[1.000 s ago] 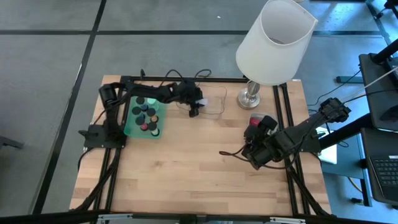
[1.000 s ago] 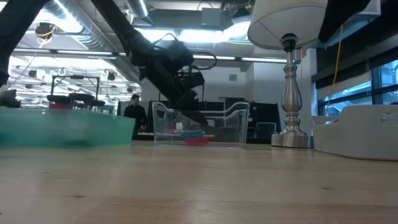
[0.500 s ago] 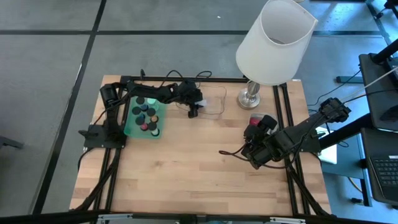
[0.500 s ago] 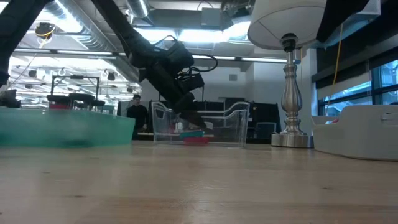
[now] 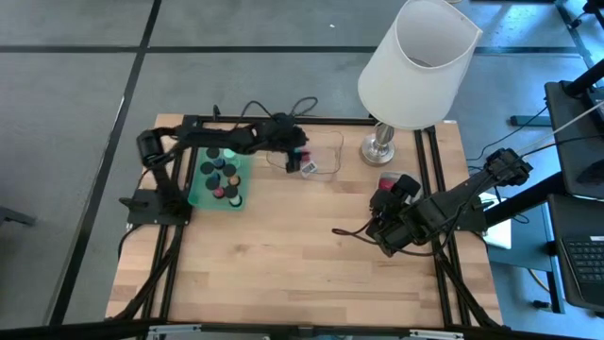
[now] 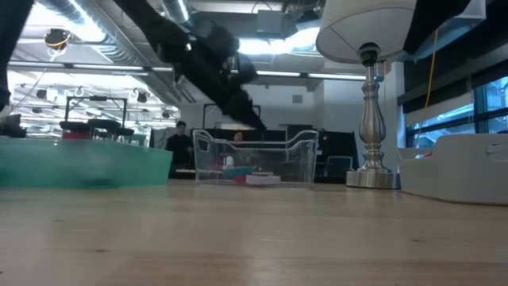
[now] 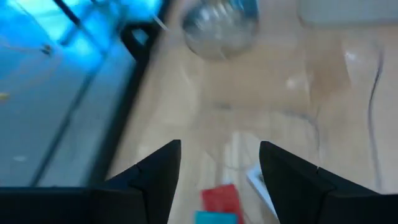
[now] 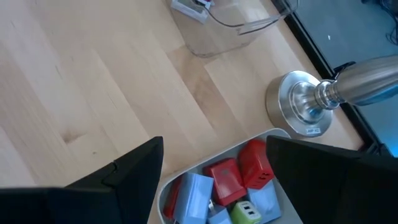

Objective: Pick & Place Office items
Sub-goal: Return to Home Position

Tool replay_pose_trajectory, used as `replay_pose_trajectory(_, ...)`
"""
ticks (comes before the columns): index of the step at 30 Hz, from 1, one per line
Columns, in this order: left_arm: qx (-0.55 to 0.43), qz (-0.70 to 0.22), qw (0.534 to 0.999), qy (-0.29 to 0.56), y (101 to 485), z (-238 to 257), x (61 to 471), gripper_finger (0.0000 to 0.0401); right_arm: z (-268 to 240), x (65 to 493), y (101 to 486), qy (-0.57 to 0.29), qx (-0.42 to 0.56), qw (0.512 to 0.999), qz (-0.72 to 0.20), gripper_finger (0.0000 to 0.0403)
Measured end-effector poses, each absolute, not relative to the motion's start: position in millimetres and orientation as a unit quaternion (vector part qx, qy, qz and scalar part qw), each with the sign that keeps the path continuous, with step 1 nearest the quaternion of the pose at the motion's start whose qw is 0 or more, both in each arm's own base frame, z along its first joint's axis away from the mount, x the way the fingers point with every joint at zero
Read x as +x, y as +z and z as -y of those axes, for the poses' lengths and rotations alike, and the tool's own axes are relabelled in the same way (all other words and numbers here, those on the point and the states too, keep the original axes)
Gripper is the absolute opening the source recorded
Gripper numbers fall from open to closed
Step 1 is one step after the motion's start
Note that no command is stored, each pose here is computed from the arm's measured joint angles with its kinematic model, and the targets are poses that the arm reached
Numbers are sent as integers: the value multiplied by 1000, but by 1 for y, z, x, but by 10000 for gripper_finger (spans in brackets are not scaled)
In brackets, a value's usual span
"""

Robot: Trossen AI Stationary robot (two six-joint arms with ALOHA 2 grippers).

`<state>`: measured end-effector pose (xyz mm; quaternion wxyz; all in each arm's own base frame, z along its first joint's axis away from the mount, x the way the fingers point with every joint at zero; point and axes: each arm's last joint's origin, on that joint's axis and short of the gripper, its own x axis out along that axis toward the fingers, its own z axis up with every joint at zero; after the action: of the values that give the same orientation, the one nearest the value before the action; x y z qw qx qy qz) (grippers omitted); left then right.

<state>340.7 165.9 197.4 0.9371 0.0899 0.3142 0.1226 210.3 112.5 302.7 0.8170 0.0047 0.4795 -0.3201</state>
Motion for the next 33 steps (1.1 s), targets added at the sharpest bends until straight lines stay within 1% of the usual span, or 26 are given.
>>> replay_pose_trajectory(4,105,-279,941,160,242,-159,324,215,-113,210,302,-313,-3,816,-487,288)
replay_pose_trajectory(8,93,-257,943,190,282,-147,298,210,-113,210,302,-305,0,812,-497,288)
replay_pose_trajectory(12,78,-246,944,208,314,-133,268,208,-115,209,301,-256,-35,802,-538,288)
replay_pose_trajectory(15,39,-241,945,217,330,-122,245,210,-116,209,300,-228,-47,798,-555,288)
replay_pose_trajectory(20,-44,-259,937,232,343,-104,210,212,-118,213,300,-217,-33,809,-545,288)
replay_pose_trajectory(25,-106,-285,920,245,348,-89,179,208,-119,218,302,-223,-58,829,-510,288)
replay_pose_trajectory(28,-116,-280,921,245,346,-80,164,209,-118,219,303,-240,-72,837,-486,288)
replay_pose_trajectory(33,-126,-260,928,234,334,-63,140,212,-117,221,305,-262,-80,847,-455,288)
